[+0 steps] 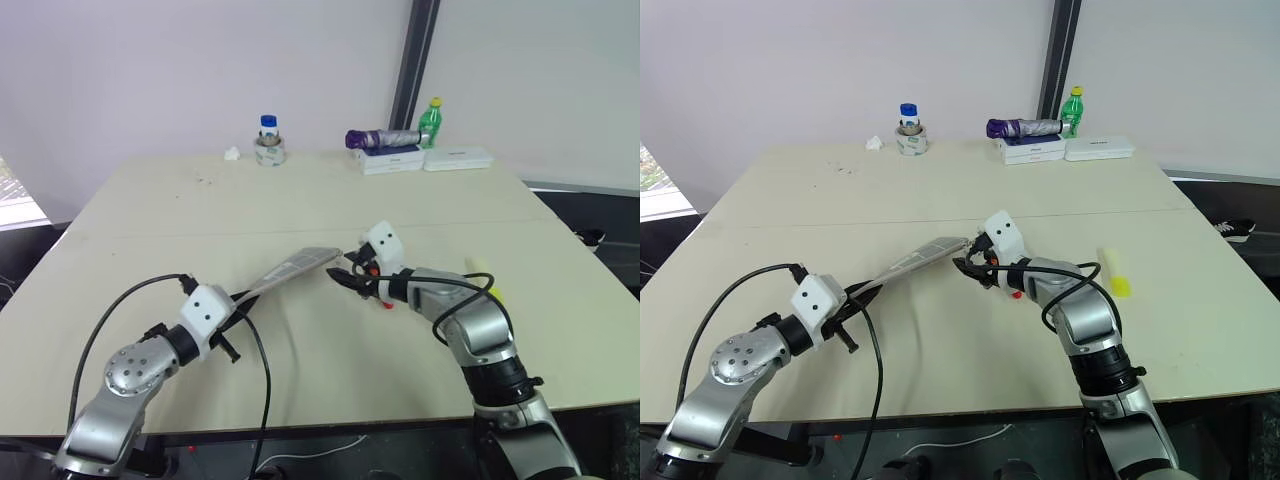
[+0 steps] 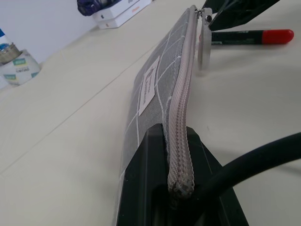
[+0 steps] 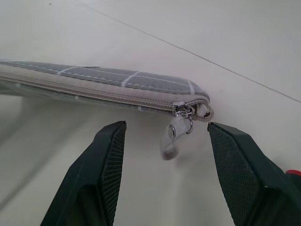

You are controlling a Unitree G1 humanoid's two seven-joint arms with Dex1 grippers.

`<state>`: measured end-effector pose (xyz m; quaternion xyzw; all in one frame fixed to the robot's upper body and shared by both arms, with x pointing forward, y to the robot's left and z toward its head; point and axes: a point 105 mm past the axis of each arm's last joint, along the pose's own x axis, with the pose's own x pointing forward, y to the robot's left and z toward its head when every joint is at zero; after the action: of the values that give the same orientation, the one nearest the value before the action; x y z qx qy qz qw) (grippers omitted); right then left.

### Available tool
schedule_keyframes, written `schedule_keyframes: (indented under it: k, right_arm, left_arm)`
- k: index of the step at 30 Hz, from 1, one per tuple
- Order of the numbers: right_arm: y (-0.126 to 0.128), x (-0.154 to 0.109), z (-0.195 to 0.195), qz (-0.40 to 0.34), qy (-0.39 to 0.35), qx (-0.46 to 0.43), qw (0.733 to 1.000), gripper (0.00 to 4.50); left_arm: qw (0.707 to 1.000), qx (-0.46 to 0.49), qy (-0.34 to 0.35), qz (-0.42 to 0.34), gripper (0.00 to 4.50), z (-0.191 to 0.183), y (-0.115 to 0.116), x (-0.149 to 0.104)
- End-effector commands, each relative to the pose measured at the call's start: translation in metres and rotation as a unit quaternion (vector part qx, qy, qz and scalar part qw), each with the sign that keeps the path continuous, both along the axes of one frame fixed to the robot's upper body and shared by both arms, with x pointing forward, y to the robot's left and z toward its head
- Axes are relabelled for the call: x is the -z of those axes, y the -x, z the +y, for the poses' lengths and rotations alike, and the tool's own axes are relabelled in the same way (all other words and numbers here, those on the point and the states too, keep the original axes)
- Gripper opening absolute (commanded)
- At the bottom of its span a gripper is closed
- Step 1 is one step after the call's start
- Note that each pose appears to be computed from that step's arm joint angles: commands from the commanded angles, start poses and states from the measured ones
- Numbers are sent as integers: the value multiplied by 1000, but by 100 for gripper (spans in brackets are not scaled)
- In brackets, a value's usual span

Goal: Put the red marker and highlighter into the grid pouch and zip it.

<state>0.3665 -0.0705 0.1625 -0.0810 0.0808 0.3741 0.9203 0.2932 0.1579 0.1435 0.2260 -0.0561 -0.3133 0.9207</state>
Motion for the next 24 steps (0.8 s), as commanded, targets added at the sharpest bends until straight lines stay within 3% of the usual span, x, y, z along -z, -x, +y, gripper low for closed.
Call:
schedule_keyframes:
  k: [1,3,7,16,24]
  right_arm:
    - [-1,-7,-1,-7,-17,7,1000,262]
    - [-2,-7,-1,-6,-19,11,1000,209]
    - [-2,-7,0,-11,-15,11,1000,14]
    - [13,-10,19,-27,19,-34,999,6]
    - [48,-11,50,-42,55,-139,988,6]
  left_arm:
    - [1000,9,1,-24,0,-5,3,-13]
    - [1000,10,2,-26,0,-6,3,-14]
    - [1000,12,-3,-27,0,-8,4,-12]
    - [1000,4,-4,-26,0,-22,-1,-4]
    - [1000,11,14,-21,0,-44,-6,-2]
